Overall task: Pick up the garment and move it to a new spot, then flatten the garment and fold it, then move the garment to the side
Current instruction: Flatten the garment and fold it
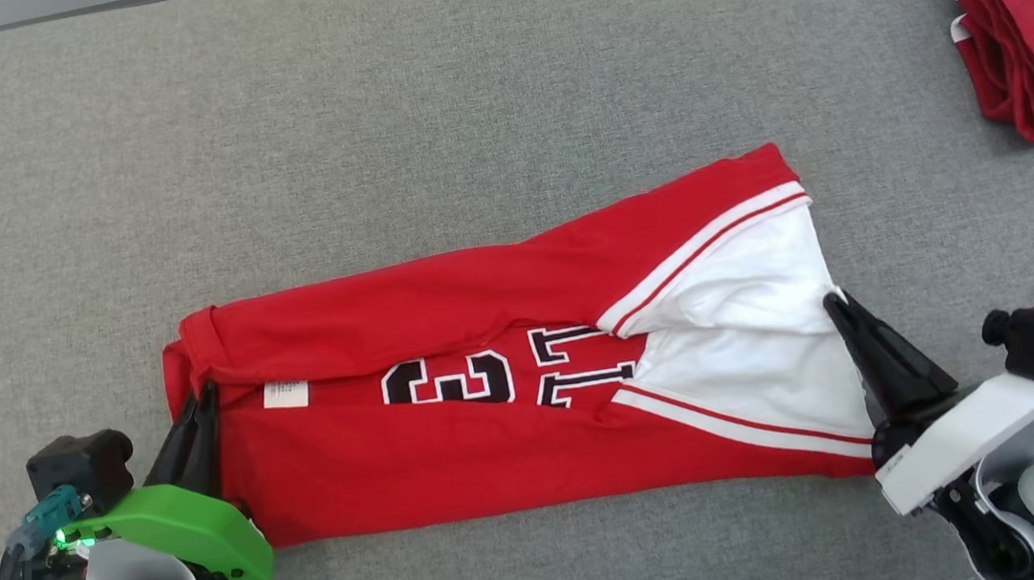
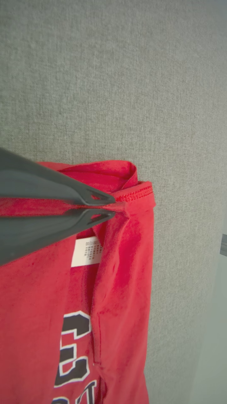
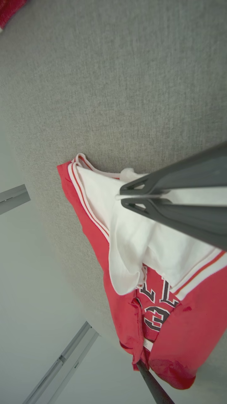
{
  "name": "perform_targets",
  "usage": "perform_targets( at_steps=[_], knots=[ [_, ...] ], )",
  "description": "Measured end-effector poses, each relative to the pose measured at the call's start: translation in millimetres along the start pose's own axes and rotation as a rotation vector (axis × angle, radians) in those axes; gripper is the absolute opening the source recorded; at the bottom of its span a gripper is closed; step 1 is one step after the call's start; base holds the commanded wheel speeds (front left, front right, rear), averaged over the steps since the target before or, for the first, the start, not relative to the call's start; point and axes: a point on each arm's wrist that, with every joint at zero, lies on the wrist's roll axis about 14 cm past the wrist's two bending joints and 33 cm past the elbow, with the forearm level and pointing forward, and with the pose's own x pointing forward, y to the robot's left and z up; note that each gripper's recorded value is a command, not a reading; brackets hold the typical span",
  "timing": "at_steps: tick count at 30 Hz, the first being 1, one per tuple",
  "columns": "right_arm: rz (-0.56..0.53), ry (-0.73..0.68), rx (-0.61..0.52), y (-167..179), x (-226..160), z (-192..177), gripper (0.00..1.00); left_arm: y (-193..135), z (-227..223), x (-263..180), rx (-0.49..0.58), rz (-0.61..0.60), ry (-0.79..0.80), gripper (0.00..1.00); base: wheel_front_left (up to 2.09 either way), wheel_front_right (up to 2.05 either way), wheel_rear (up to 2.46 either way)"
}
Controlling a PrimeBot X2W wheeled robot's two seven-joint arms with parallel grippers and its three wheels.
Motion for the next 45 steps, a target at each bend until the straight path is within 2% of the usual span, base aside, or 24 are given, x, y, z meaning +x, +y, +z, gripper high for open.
perform_targets(
  at_steps=[1,2,3,11,17,22,27,32,45],
  knots=[
    [-0.002,0.015,-0.01,0.4,-2.9,-4.6,0.25,0.7,-2.5,-1.6,-0.004,0.003,0.009,0.43,0.0,0.0,0.0],
    [-0.005,0.031,-0.009,1.1,-5.8,-9.1,0.62,1.7,-3.6,-3.0,-0.007,0.01,0.01,1.0,0.0,0.0,0.0],
    [-0.011,0.03,-0.006,1.2,-7.6,-10.3,1.0,2.7,-3.5,-3.9,-0.008,0.015,0.003,1.0,0.0,0.0,0.0],
    [-0.03,-0.069,-0.054,13.3,-21.8,6.0,1.0,-0.3,13.1,-14.2,-0.001,0.074,-0.14,1.0,0.0,0.0,0.0],
    [-0.054,-0.226,-0.18,17.2,-29.2,49.3,1.0,-8.3,41.7,-20.2,0.024,0.095,-0.262,1.0,0.0,0.0,0.0],
    [-0.071,-0.285,-0.251,20.6,-34.2,67.8,1.0,-24.3,64.1,-27.0,0.048,0.073,-0.356,1.0,0.0,0.0,0.0],
    [-0.093,-0.307,-0.294,18.8,-39.7,77.1,1.0,-37.6,71.7,-32.2,0.078,0.045,-0.396,1.0,0.0,0.0,0.0],
    [-0.111,-0.31,-0.304,17.9,-45.8,77.8,1.0,-43.2,60.9,-41.1,0.087,0.042,-0.382,1.0,0.0,0.0,0.0],
    [-0.115,-0.3,-0.311,21.1,-54.1,74.7,1.0,-42.6,68.8,-55.1,0.114,0.047,-0.43,1.0,0.0,0.0,0.0]
  ],
)
